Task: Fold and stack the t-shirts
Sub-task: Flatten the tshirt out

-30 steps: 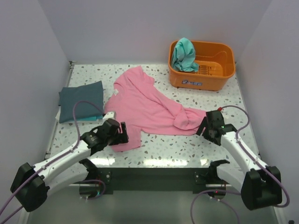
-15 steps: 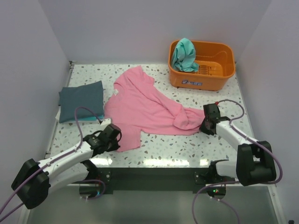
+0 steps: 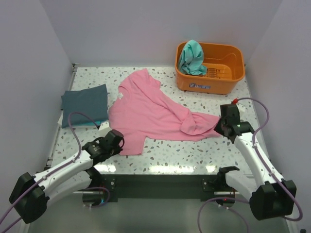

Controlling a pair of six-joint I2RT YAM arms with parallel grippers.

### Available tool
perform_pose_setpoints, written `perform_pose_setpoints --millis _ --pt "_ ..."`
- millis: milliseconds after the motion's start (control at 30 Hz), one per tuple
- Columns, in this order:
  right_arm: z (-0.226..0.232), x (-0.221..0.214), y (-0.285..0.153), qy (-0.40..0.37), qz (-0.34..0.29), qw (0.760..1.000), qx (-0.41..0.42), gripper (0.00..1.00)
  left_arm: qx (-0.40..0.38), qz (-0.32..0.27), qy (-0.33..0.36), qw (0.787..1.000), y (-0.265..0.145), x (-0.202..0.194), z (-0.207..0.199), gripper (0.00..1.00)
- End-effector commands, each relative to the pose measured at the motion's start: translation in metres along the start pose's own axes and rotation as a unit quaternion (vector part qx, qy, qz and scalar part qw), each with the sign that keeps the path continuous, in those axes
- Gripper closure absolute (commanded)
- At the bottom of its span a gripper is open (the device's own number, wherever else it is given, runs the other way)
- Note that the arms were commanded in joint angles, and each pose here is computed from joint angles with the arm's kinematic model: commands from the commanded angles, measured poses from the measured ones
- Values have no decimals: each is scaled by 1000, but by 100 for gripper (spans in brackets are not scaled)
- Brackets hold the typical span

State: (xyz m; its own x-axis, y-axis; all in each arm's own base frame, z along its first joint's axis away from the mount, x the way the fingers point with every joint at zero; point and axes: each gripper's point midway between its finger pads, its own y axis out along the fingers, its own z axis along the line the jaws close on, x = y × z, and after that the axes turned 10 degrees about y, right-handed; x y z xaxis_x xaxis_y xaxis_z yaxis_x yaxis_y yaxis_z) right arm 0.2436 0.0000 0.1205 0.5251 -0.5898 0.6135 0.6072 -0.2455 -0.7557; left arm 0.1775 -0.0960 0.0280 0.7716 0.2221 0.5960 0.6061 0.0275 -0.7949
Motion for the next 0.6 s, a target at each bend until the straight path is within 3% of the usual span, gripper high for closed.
perform_pose_setpoints --millis 0,200,400,433,467,500,567 --pt "-7 -30 14 -25 67 997 -15 66 20 -51 -42 998 -7 21 9 100" --pt "-4 -44 47 -24 78 996 -27 52 55 -103 -54 992 -18 50 17 100" --pt "3 -55 78 -18 96 995 -30 54 93 -113 -51 988 -23 59 28 100" --pt "5 -58 84 -16 102 994 -28 60 91 -114 -50 988 -23 59 28 100" --pt "6 -61 85 -17 107 994 -27 72 90 -116 -52 988 -23 59 28 100" --pt "7 -61 85 -16 111 993 -25 98 90 -118 -52 988 -23 60 28 100" --pt "8 -59 75 -18 116 993 -21 100 93 -122 -53 987 -26 63 29 100"
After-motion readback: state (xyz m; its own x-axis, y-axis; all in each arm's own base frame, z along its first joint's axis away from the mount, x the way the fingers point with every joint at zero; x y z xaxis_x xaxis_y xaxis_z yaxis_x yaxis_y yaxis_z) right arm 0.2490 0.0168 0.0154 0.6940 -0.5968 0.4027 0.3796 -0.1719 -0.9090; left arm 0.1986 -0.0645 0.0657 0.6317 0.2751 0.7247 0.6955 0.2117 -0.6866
